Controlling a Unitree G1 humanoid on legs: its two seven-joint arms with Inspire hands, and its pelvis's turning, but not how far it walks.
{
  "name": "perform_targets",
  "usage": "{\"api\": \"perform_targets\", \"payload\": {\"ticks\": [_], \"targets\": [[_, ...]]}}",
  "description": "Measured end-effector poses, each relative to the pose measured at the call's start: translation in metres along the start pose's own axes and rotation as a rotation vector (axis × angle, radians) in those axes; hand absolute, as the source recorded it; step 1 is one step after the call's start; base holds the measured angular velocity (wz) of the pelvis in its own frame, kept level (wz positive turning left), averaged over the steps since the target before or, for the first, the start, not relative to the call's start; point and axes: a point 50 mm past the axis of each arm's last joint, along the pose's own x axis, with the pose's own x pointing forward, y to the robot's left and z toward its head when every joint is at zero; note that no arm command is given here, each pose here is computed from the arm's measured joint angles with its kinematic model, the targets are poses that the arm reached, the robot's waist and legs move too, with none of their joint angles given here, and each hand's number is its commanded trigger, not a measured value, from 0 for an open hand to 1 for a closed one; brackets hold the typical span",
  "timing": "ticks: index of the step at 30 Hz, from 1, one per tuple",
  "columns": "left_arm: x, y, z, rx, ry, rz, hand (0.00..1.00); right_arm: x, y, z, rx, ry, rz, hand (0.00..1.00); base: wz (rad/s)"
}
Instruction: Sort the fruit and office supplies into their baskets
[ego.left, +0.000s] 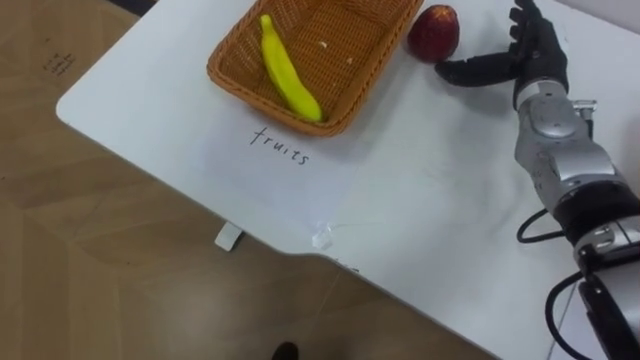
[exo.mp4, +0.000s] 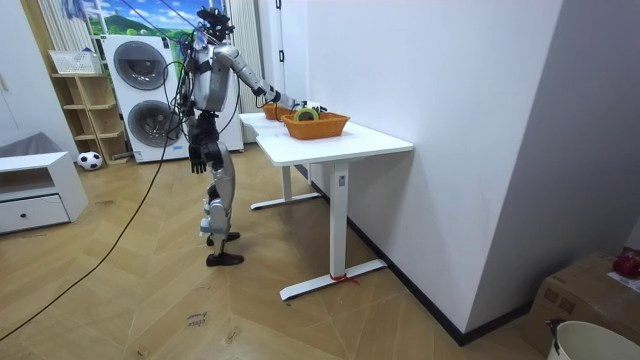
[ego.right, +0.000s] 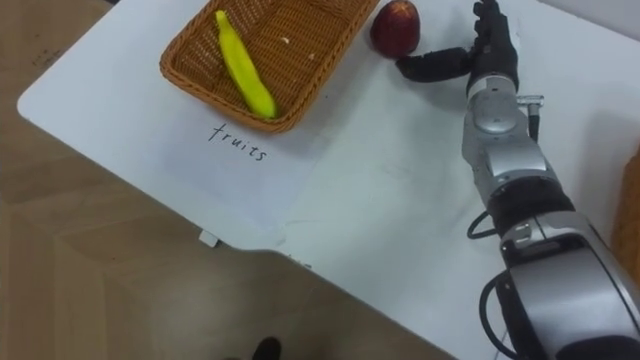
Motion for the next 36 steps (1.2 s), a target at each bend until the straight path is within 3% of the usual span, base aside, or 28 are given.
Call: {"api": "perform_targets", "payload": {"ticks": [10,36], "targets": [[0.0019,-0.0039,0.0069,0.027,-0.007,-0.015,0.0,-0.001,0.0012,-0.0023,-0.095,-0.032,-0.02,0.0,-0.02],[0.0018,-0.0091,0.0067,0.046,-0.007,-0.049,0.0,0.0034,-0.0027,0.0029,-0.105,-0.028,-0.073,0.0,0.0]]}}
